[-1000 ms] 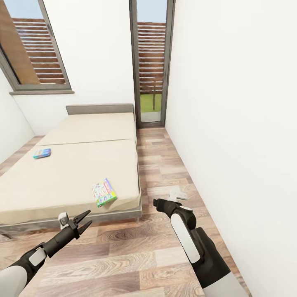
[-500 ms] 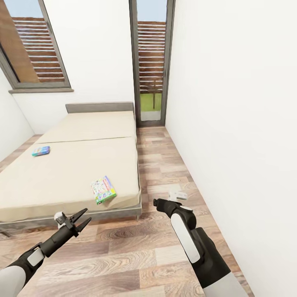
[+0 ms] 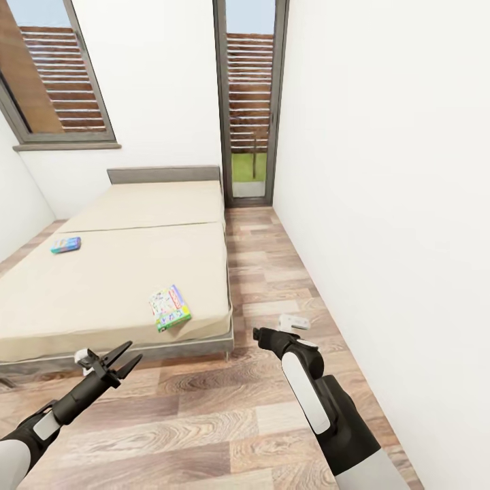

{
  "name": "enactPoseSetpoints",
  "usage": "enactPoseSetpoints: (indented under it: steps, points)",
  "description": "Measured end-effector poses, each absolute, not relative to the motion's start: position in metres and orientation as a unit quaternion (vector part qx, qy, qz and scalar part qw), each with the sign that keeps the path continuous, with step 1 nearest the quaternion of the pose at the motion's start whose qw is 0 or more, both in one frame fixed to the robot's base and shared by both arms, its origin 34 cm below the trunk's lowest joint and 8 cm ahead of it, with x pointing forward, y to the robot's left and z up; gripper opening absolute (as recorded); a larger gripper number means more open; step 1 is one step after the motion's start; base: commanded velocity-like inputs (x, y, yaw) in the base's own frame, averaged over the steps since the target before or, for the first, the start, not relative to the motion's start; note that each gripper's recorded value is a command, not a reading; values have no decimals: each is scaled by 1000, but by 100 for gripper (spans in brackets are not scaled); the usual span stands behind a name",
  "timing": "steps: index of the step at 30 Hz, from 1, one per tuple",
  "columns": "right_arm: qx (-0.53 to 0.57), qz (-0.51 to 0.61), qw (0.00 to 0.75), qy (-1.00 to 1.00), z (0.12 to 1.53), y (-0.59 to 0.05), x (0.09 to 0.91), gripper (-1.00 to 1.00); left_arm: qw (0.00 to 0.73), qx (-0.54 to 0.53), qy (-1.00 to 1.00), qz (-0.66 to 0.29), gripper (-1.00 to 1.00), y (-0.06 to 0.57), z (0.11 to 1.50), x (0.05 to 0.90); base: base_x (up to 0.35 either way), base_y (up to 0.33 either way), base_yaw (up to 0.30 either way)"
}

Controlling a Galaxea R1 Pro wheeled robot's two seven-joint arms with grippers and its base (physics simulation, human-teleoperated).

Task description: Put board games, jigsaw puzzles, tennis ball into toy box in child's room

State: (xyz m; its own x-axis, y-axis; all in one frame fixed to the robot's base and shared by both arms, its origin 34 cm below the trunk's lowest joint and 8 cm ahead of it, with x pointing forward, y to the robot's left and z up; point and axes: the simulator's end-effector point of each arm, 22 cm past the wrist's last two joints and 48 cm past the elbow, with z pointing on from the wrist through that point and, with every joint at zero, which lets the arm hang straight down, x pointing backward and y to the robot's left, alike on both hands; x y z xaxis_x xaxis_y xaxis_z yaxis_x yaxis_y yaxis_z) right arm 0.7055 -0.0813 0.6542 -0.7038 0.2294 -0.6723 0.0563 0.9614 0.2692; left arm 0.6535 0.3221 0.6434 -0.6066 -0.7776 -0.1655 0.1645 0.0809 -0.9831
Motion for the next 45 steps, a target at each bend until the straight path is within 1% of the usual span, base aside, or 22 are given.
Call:
enactPoseSetpoints:
  steps: [22,45]
  points:
    - [77,115,377,916,609,-81,697,100,388,-229,623,-640,100,342,614,642,0,0,0]
    - [75,122,390,910,575,-79,691,100,382,-231,612,-653,100,321,563,633,0,0,0]
